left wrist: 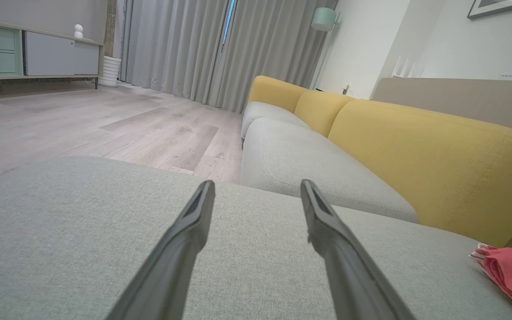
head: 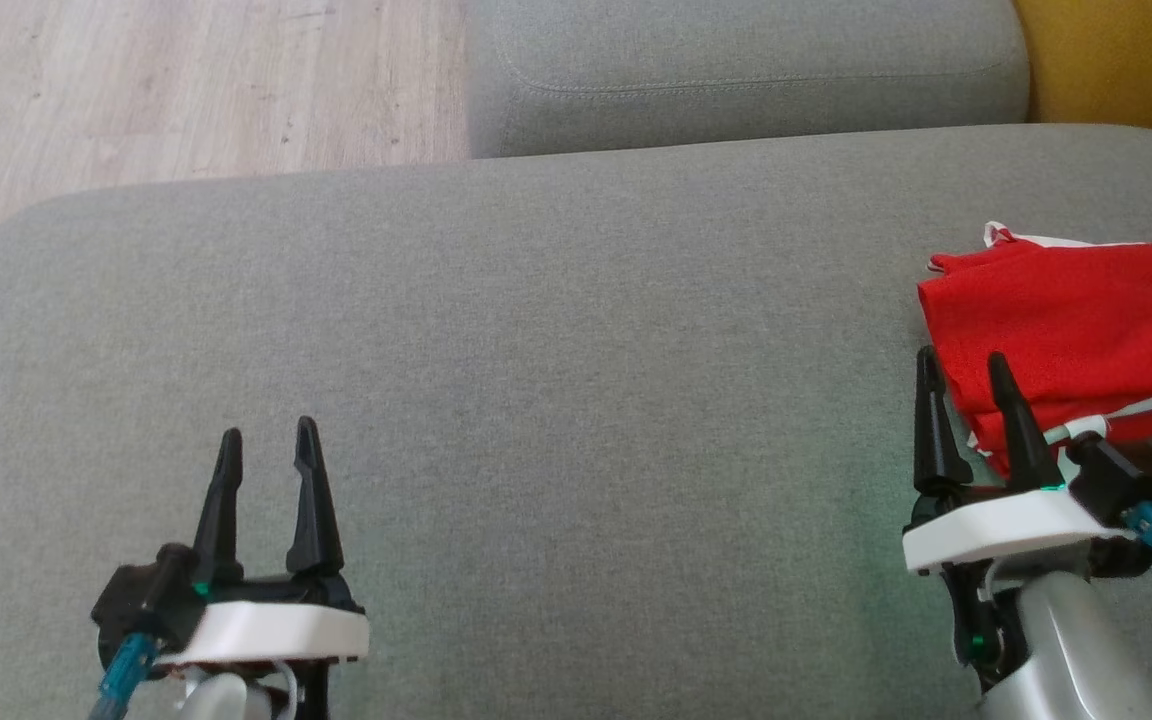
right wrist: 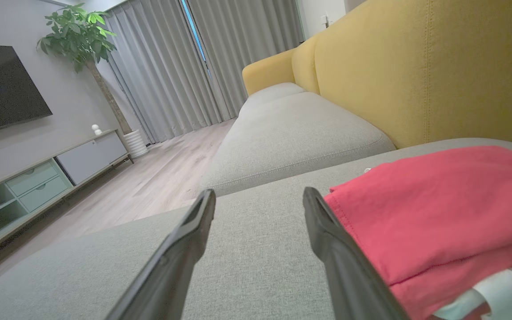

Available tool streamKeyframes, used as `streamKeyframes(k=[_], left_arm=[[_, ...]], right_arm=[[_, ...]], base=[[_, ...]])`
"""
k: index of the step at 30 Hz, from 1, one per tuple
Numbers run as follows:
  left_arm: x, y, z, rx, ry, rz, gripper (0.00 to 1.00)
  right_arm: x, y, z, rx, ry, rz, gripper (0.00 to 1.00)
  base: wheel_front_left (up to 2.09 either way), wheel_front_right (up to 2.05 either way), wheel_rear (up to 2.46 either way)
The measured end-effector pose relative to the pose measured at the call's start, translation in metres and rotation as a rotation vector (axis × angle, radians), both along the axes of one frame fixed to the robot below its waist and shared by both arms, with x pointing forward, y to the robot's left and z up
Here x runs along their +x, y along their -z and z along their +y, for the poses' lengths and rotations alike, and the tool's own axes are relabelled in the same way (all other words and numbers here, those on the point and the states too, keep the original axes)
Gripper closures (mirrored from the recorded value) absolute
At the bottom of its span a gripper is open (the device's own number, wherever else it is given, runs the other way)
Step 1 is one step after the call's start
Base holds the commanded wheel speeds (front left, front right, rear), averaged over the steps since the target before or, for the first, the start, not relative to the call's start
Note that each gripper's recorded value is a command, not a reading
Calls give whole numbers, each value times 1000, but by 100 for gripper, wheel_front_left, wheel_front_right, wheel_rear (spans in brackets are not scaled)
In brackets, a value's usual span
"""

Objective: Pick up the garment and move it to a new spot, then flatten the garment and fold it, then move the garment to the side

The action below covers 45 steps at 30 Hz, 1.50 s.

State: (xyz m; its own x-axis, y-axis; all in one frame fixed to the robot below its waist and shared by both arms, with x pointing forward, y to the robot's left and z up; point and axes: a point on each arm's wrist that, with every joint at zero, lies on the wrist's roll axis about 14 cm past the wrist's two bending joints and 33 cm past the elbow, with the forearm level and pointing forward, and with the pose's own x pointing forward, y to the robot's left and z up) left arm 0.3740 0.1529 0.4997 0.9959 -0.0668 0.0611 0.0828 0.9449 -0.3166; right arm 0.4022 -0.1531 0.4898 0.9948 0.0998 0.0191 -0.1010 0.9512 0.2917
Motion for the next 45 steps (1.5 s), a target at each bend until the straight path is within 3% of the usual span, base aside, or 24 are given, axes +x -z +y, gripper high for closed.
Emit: streamKeyframes(k=[18,19,26,45], left_arm=[[0,-2,2,-25,-11,-2,0],[0,-1,2,-26,-12,2,100],[-18,42,3,-45,-20,142,100],[-17,46,12,-234,-61,192,100]], right_arm=[[-3,-3,3,7,-10,-9,0],[-3,-2,3,9,-10,-5,100],[-29,46,0,29,4,148,100],[-24,39,-13,225,70,164,100]], base=[[0,0,0],[0,0,0],[0,0,0],[0,0,0]])
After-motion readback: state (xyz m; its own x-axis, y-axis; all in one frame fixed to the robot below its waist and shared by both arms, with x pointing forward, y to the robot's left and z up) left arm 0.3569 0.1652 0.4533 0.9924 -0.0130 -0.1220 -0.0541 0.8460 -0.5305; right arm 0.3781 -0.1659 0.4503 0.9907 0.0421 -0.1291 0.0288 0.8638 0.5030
